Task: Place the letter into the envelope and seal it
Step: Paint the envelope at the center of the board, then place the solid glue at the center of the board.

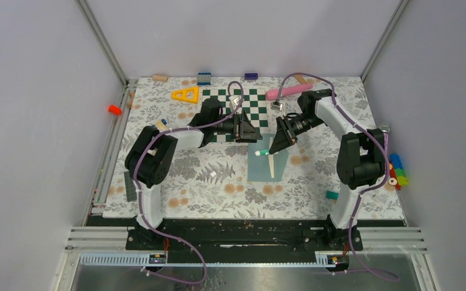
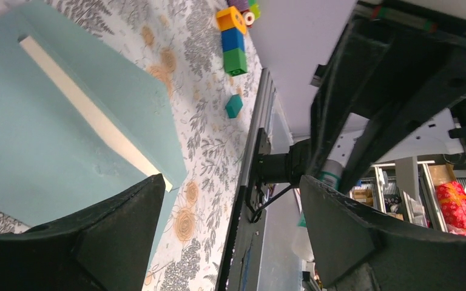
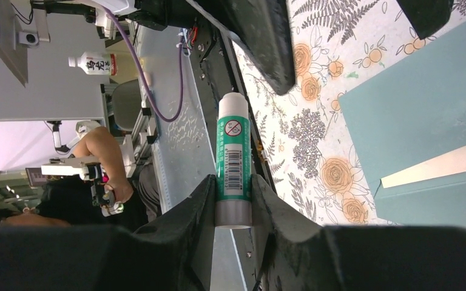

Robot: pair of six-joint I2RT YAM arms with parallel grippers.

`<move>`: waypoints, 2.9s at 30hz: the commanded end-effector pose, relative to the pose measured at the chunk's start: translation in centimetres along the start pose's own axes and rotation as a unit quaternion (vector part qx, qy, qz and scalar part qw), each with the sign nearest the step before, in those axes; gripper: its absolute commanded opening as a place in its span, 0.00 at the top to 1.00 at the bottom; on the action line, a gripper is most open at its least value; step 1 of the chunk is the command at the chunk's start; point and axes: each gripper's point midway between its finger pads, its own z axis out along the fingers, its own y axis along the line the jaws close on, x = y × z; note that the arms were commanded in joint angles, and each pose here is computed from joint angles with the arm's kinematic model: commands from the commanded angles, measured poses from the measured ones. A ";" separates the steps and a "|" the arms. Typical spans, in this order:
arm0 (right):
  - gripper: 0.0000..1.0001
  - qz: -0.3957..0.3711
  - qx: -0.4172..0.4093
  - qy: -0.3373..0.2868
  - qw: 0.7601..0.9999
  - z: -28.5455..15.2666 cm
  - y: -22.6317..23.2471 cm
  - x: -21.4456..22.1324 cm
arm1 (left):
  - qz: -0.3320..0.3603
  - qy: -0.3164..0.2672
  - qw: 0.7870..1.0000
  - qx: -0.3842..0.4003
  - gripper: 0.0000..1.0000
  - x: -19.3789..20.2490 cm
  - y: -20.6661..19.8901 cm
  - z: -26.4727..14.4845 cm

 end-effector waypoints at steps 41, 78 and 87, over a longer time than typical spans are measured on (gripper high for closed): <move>1.00 0.002 0.004 0.003 1.000 0.8 -1.0 -1.3 | 0.091 0.091 0.979 0.158 0.34 3.2 -7.2 0.1; 0.99 0.034 -0.007 0.020 0.999 1.0 -2.9 -1.2 | 0.111 0.119 0.971 0.176 0.72 4.8 -7.9 0.7; 0.67 0.021 0.018 0.014 1.000 0.4 -3.0 -1.5 | 0.107 0.111 0.973 0.173 0.88 4.5 -8.0 0.8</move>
